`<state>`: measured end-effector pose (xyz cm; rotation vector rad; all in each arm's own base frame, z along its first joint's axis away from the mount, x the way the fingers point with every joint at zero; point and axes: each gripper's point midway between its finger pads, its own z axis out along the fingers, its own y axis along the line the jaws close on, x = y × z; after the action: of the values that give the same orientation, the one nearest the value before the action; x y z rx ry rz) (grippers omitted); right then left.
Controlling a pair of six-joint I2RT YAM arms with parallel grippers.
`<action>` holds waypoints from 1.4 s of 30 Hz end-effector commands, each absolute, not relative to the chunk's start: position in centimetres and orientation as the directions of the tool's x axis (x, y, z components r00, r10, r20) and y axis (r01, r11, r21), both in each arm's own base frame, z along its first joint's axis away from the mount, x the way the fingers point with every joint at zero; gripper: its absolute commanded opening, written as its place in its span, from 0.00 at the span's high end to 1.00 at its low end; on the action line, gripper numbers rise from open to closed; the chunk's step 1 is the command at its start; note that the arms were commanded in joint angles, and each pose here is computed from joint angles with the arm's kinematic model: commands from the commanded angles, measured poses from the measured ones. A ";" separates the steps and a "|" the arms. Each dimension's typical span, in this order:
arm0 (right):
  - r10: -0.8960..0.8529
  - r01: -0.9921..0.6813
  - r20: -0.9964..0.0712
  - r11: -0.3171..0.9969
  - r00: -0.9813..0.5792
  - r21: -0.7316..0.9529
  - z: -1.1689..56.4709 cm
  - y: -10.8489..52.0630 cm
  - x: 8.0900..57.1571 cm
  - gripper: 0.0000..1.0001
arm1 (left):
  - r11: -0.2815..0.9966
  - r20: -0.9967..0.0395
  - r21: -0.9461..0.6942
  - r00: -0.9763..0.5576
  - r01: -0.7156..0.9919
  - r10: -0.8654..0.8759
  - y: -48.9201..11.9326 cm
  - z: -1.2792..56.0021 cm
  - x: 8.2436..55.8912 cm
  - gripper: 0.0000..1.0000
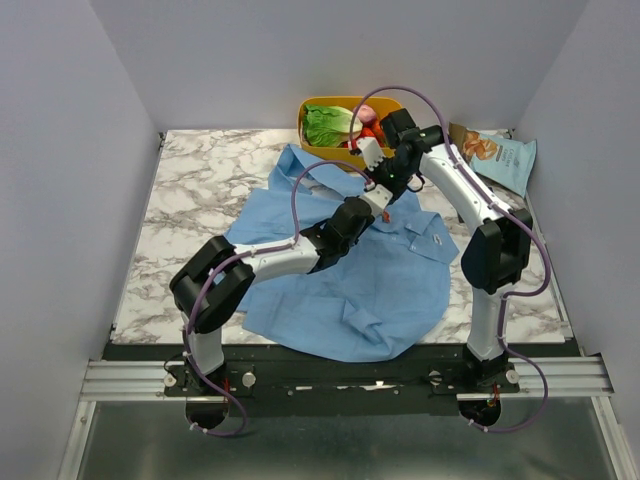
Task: Remove the brooch from the garment
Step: Remove the brooch from the clothes.
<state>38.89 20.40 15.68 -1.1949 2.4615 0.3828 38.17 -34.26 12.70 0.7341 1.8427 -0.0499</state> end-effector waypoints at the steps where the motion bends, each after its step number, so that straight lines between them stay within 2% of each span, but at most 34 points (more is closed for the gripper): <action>1: -0.731 -0.803 -0.392 0.595 -0.559 0.034 16.4 18.1 37.8 0.99 | 0.859 -0.873 0.365 -0.190 0.358 0.450 -31.0 15.4 40.3 1.00; 12: -0.780 -0.842 -0.322 0.521 -0.536 0.139 14.7 17.7 34.4 0.99 | 0.870 -0.859 0.421 -0.194 0.258 0.473 -29.4 15.5 41.6 1.00; 18: -0.781 -0.848 -0.334 0.508 -0.527 0.150 15.0 17.7 33.7 0.99 | 0.857 -0.863 0.381 -0.198 0.347 0.464 -30.9 15.2 41.1 1.00; 22: -0.773 -0.848 -0.354 0.511 -0.526 0.143 15.3 17.9 34.1 0.99 | 0.845 -0.864 0.350 -0.209 0.404 0.458 -31.5 15.0 40.3 0.86; 30: -0.732 -0.822 -0.399 0.558 -0.552 0.113 15.7 18.2 35.9 0.99 | 0.814 -0.876 0.283 -0.208 0.507 0.435 -32.5 15.9 38.5 0.84; 34: -0.704 -0.806 -0.437 0.585 -0.560 0.092 15.5 18.7 37.6 0.99 | 0.753 -0.874 0.230 -0.210 0.617 0.439 -34.0 15.2 36.8 0.75; 37: -0.687 -0.797 -0.445 0.593 -0.574 0.113 15.2 19.5 38.3 0.99 | 0.744 -0.874 0.209 -0.221 0.634 0.433 -34.4 15.0 36.6 0.67; 42: -0.666 -0.791 -0.469 0.598 -0.580 0.130 15.4 20.3 39.1 0.99 | 0.731 -0.871 0.182 -0.238 0.657 0.431 -35.1 14.8 36.3 0.62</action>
<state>37.53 19.15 14.81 -1.2279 2.4908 0.4263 37.26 -33.95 14.31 0.8112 1.8622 -0.1807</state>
